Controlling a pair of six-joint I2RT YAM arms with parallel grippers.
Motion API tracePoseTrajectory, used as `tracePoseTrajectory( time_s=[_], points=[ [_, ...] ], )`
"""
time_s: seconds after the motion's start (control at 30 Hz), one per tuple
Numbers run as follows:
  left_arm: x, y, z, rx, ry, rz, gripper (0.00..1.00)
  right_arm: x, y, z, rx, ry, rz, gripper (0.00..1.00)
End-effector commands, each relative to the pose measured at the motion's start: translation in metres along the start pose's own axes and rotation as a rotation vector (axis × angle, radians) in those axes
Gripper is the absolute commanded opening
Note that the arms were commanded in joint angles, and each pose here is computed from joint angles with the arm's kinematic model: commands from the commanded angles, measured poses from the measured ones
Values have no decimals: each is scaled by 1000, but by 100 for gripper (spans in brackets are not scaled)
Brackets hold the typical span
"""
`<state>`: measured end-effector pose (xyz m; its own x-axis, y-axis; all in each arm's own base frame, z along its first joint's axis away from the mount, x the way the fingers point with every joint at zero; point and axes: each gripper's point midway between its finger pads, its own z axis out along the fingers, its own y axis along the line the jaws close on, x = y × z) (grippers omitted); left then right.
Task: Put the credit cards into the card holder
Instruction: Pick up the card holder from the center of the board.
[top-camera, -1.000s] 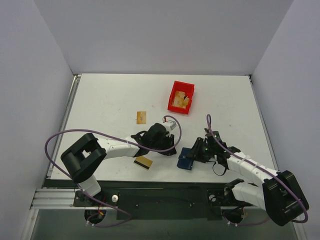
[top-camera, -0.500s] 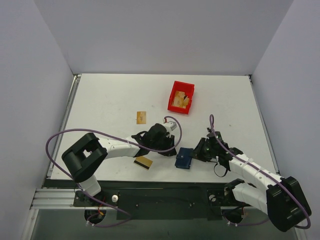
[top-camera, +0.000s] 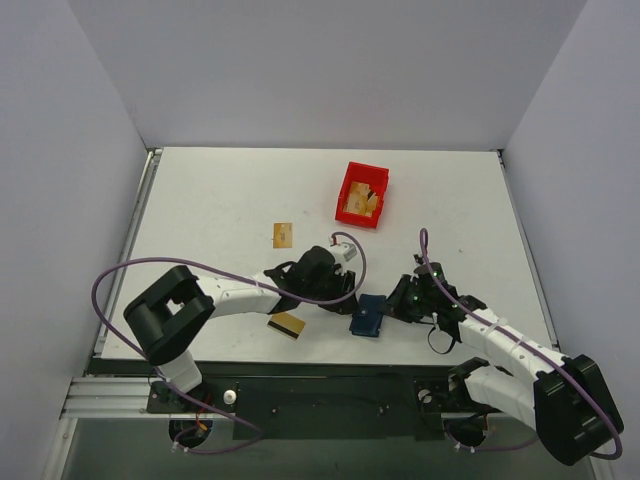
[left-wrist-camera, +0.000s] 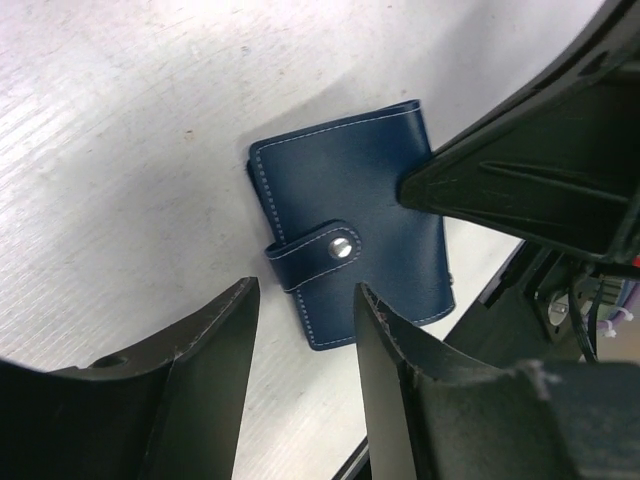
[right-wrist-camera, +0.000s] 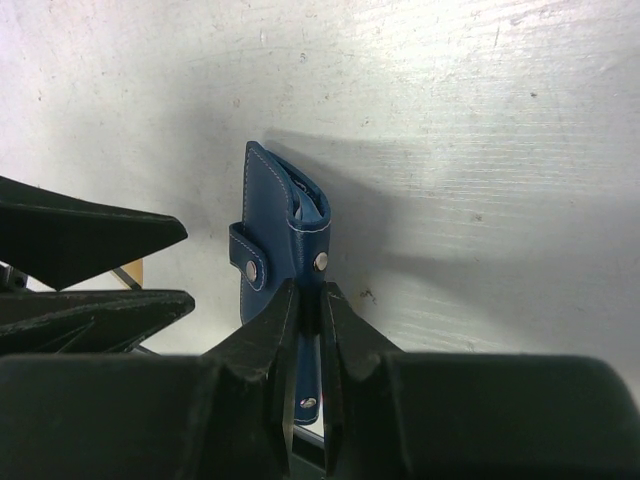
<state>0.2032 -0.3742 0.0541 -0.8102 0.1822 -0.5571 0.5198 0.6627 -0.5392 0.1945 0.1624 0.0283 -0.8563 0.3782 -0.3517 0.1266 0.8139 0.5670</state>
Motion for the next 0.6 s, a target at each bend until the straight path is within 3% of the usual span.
tracePoseTrajectory(
  time_s=[0.0, 0.57],
  points=[
    [-23, -33, -2, 84, -47, 45, 53, -1, -3, -1, 23, -3, -11, 0],
    [-12, -39, 22, 77, 11, 46, 54, 1, -2, 1, 12, 6, -9, 0]
  ],
)
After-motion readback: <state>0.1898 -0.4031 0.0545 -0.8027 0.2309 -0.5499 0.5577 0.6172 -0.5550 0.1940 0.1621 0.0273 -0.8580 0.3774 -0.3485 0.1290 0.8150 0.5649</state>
